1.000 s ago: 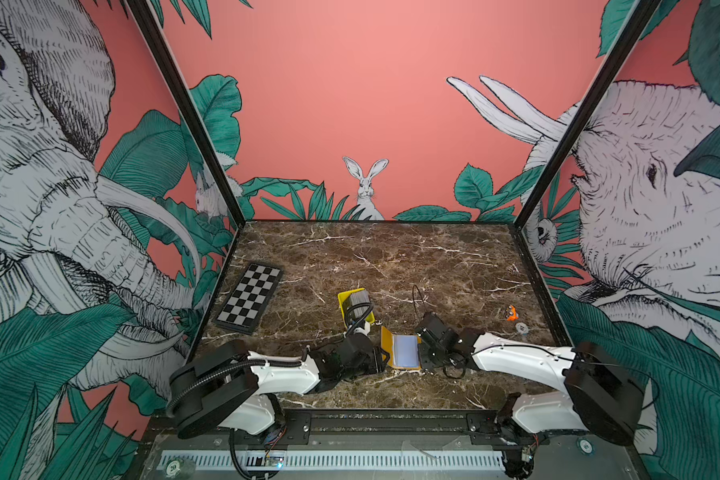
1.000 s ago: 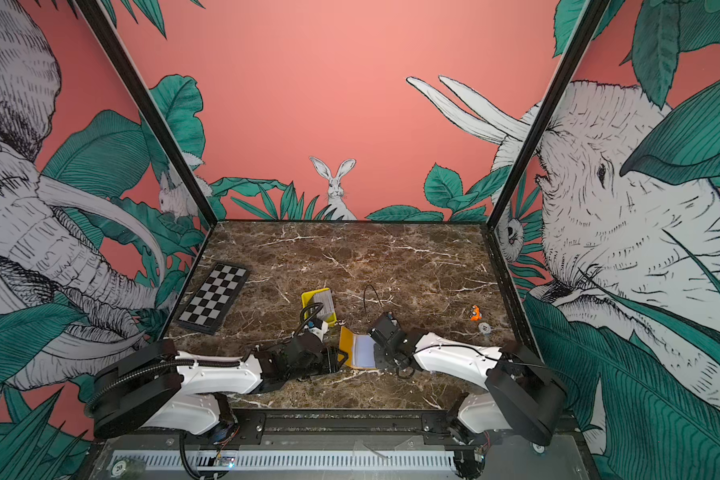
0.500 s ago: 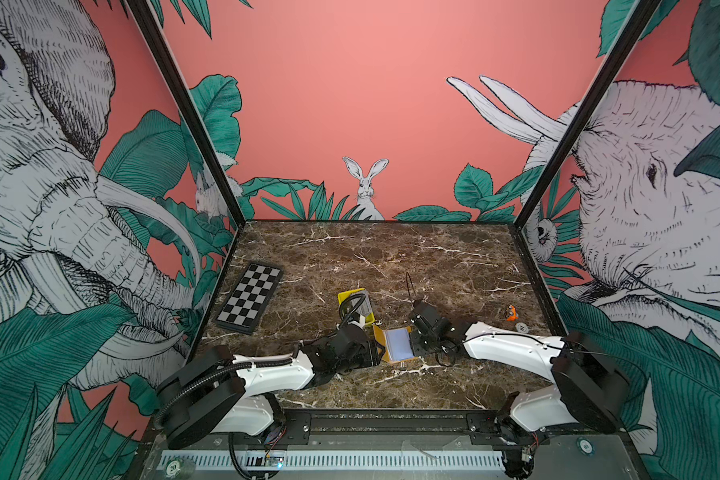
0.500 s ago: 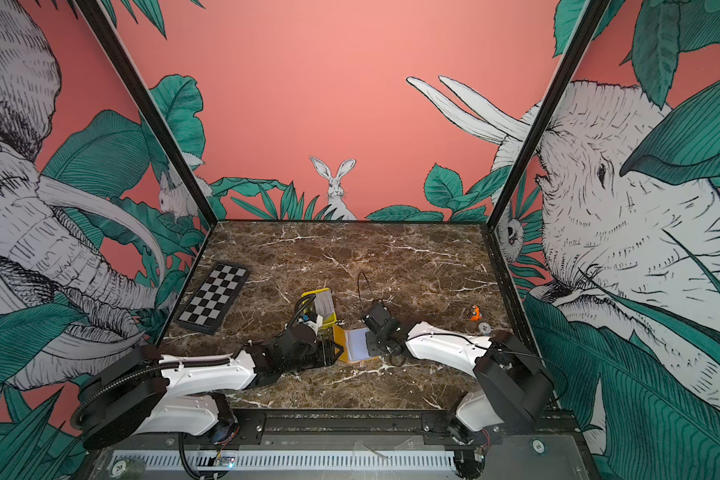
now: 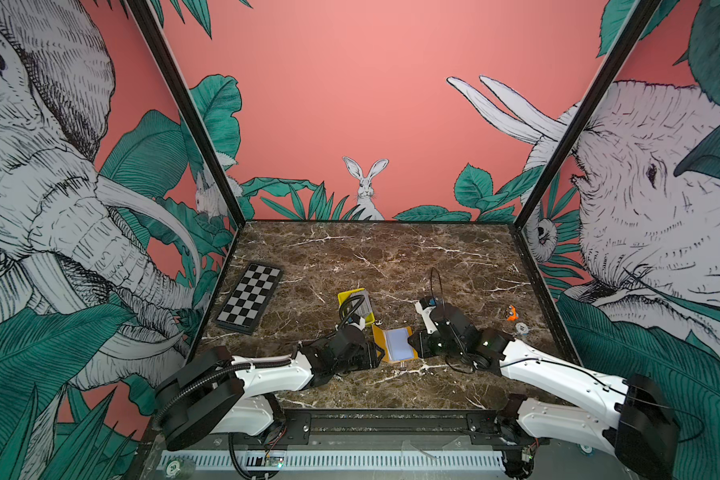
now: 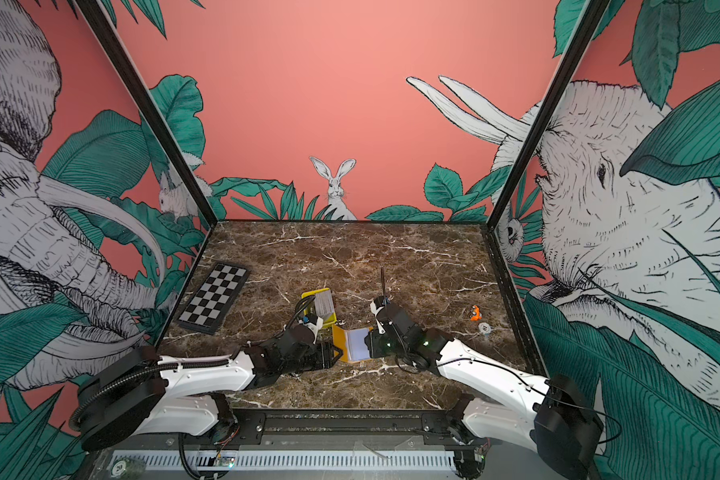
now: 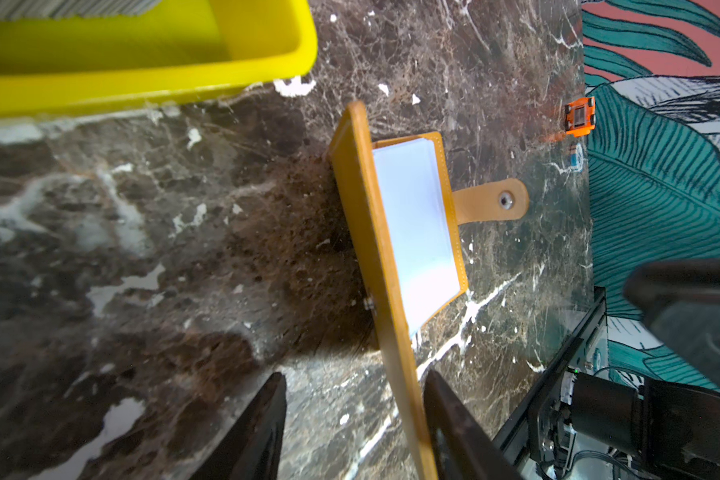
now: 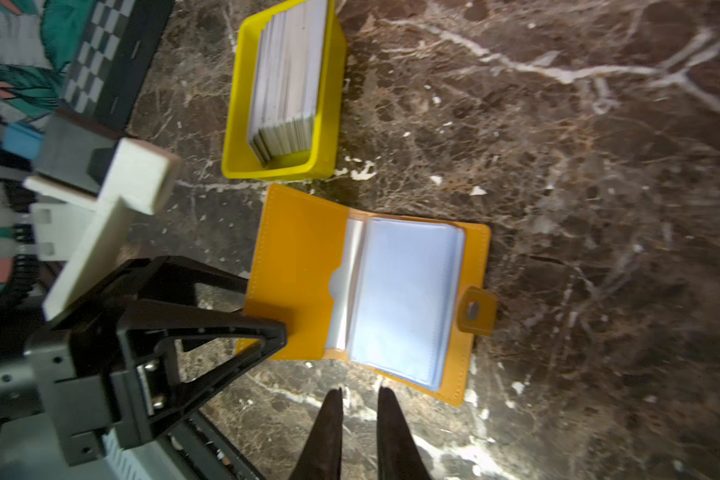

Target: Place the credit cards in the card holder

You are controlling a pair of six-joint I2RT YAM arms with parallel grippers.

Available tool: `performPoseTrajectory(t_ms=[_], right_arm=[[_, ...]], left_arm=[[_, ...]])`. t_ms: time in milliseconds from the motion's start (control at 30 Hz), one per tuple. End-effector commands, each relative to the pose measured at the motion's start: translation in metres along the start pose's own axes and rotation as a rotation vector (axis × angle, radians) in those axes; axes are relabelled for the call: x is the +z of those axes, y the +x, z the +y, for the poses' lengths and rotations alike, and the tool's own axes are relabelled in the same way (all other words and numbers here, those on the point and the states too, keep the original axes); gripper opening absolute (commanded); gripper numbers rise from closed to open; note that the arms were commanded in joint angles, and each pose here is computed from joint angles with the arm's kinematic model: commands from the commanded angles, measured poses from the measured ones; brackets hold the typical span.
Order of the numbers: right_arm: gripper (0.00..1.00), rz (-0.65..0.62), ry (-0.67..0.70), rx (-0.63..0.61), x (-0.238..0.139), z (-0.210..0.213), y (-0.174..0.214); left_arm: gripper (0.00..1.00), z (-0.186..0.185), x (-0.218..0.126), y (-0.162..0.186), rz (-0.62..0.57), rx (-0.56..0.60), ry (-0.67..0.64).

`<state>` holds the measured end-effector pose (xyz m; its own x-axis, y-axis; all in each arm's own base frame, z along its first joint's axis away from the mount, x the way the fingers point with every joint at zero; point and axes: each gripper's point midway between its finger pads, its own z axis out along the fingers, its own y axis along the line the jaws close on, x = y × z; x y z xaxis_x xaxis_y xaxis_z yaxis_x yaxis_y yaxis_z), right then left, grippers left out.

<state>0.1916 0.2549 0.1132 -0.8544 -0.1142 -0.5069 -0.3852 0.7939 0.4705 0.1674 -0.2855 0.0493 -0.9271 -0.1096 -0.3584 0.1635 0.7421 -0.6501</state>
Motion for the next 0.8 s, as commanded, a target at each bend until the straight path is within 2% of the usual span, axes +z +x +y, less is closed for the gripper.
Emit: performPoseTrajectory(t_ms=[0,133,333,500,633,767], right_arm=[[0.18,-0.002,-0.145,0.003,0.009,0.033,-0.009],[0.18,0.010,-0.169,-0.018,0.026,0.050,-0.013],[0.17,0.036,-0.170,-0.007,0.055,0.058,-0.010],[0.17,0.081,-0.150,-0.006,0.075,0.058,0.000],[0.16,0.119,-0.098,0.000,0.090,0.049,0.011],[0.15,0.157,-0.046,0.008,0.102,0.039,0.022]], left_arm=[[0.54,0.001,-0.002,0.001,0.000,0.016,0.011],[0.55,-0.002,-0.007,0.001,0.012,0.039,0.006],[0.56,0.004,-0.021,0.016,0.092,0.092,-0.024],[0.53,-0.004,-0.043,0.010,0.075,0.151,-0.025],[0.49,-0.017,-0.055,-0.002,0.053,0.187,-0.017],[0.41,-0.027,-0.050,-0.011,0.034,0.209,0.009]])
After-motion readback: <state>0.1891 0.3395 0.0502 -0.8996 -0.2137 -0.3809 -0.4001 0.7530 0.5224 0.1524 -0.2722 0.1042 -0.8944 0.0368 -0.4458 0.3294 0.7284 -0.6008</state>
